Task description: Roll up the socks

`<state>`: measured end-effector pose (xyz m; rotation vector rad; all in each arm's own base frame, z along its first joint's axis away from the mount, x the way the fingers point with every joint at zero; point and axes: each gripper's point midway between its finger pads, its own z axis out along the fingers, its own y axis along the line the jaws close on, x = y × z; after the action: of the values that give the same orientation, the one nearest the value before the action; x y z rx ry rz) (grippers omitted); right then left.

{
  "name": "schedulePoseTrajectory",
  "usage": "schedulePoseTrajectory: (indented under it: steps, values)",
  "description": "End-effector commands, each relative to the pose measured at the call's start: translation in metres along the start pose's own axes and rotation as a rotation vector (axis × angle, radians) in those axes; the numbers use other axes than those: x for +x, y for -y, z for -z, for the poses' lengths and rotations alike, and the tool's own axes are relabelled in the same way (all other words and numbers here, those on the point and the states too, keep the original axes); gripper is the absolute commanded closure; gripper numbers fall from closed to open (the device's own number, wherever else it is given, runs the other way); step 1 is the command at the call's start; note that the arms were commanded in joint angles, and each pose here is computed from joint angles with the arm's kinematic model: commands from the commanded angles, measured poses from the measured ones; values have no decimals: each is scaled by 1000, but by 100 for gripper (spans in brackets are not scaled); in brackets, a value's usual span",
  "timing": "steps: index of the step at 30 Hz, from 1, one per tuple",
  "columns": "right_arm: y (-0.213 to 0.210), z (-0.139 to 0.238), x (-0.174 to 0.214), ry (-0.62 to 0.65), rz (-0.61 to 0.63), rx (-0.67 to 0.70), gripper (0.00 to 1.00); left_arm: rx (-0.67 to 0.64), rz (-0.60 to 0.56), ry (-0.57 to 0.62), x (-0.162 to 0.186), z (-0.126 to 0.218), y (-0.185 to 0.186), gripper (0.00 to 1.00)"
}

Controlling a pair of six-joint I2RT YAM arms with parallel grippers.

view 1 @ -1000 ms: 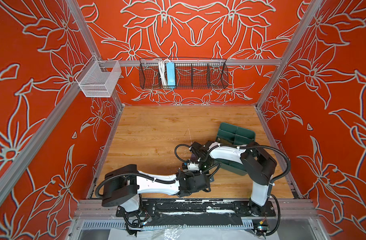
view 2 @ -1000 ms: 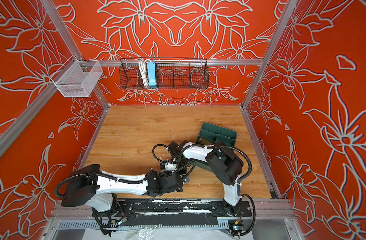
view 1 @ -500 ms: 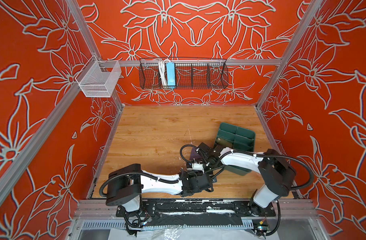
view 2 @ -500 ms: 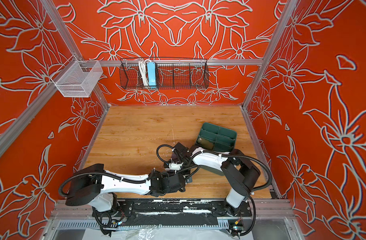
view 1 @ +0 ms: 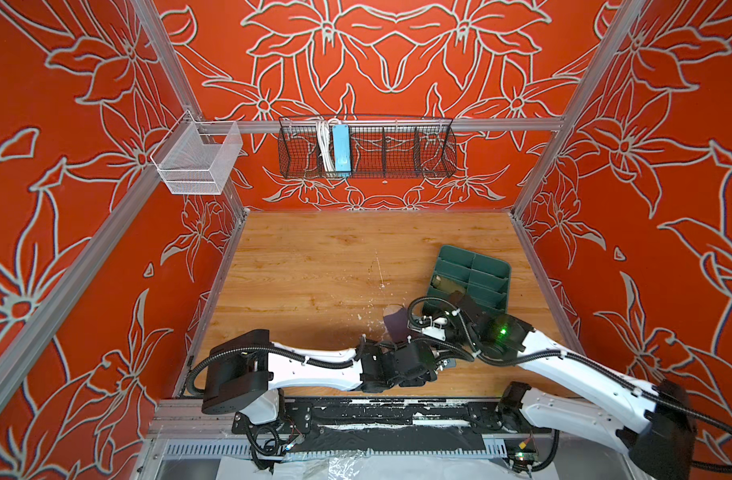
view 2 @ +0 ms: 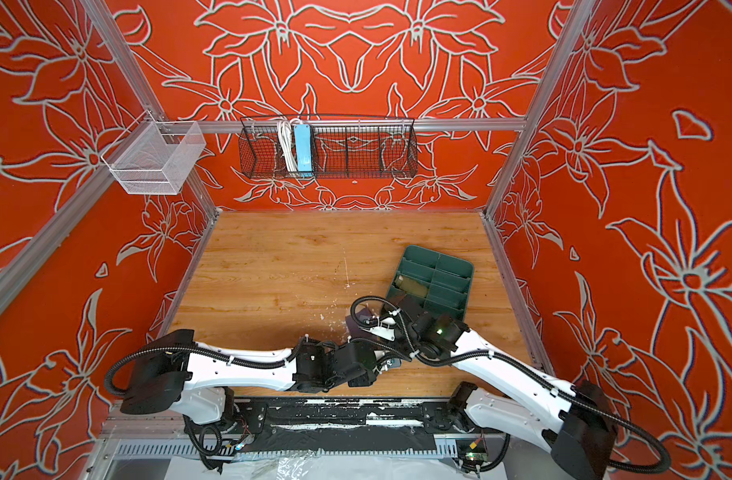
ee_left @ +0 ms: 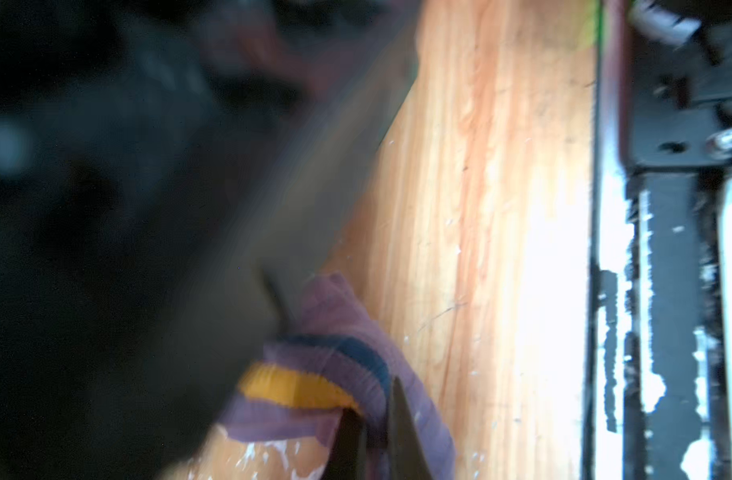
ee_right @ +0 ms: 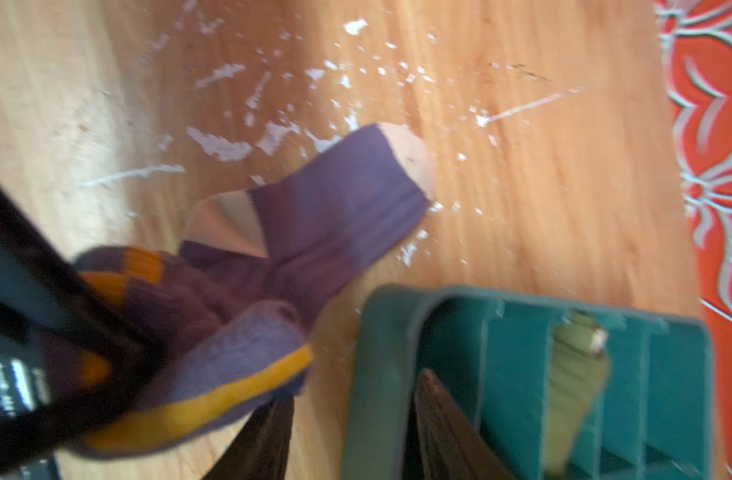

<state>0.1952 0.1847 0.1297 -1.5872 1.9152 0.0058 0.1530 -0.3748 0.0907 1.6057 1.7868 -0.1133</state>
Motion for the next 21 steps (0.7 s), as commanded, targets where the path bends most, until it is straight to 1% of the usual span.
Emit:
schedulePoseTrajectory:
  steps: [1,5,8,11,13,14,15,16,17,18,20,21]
  values:
    - [8,30,-12,105,22,48,47,96,-116,-640,180,9,23,100]
    - [24,37,0,79,38,145,46,93,-113,-638,179,9,22,100]
    - [41,44,8,51,42,242,45,96,-110,-633,178,10,23,100]
    - [63,65,2,99,12,358,44,146,-115,-629,174,13,28,100]
    - [86,91,-10,172,-37,481,41,217,-141,-616,169,18,36,100]
    - [97,108,-18,231,-71,541,40,260,-152,-600,166,21,40,100]
    - [105,126,-28,300,-109,586,38,346,-155,-577,162,26,49,100]
    - [109,141,-35,359,-134,610,36,398,-146,-559,158,29,52,100]
    - [111,156,-42,417,-159,621,34,447,-132,-537,152,32,55,100]
    - [109,167,-46,457,-172,617,33,524,-94,-525,149,35,55,100]
    - [98,174,-48,482,-152,561,34,577,-37,-507,141,34,51,100]
    - [88,171,-46,470,-126,514,35,629,-15,-502,139,35,52,100]
